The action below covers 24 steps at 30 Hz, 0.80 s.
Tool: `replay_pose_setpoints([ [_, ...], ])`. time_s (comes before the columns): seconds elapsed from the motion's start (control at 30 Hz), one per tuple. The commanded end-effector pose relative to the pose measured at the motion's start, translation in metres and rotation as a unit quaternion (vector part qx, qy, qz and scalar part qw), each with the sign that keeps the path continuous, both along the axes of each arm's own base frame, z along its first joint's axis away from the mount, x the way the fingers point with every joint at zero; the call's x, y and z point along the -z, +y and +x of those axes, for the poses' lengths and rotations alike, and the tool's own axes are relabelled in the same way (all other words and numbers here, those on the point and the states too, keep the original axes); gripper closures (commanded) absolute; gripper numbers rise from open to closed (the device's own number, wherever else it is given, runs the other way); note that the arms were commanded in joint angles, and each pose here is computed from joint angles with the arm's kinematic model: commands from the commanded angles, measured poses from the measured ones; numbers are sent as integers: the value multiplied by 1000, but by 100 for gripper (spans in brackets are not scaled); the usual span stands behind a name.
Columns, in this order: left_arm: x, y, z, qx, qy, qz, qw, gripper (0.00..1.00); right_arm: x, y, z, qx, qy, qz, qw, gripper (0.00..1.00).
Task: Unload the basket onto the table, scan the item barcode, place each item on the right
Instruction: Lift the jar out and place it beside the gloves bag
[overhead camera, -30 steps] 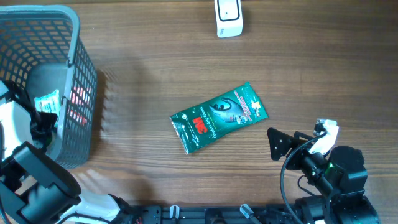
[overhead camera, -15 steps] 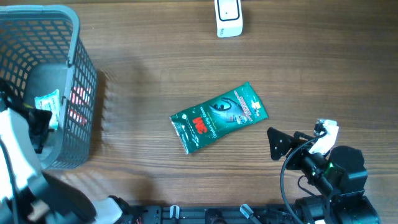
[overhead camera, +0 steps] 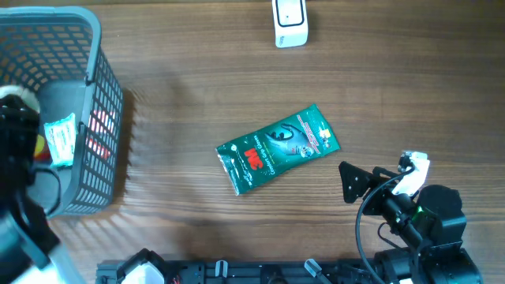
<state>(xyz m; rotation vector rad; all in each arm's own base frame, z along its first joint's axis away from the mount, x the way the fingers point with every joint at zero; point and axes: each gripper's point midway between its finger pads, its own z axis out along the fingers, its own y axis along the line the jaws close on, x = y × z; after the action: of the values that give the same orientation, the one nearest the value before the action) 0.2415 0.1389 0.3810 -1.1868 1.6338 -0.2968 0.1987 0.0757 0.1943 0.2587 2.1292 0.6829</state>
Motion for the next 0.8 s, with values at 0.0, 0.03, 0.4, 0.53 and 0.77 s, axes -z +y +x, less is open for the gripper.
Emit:
replay_pose_setpoints([
  [0.0, -28, -76, 6, 165, -58, -14, 984, 30, -2, -3, 1, 9, -5, -1, 1000, 0],
  [0.03, -26, -87, 7, 186, -55, -16, 981, 30, -2, -3, 1, 9, -5, -1, 1000, 0],
  [0.4, 50, -199, 61, 390, 100, 29, 915, 30, -2, -3, 1, 9, -5, -1, 1000, 0],
  [0.53, 104, -235, 87, 416, 190, 55, 888, 30, -2, -3, 1, 9, -5, -1, 1000, 0],
  [0.77, 196, -272, 126, 426, 301, 84, 849, 29, -2, -3, 1, 9, -5, -1, 1000, 0],
])
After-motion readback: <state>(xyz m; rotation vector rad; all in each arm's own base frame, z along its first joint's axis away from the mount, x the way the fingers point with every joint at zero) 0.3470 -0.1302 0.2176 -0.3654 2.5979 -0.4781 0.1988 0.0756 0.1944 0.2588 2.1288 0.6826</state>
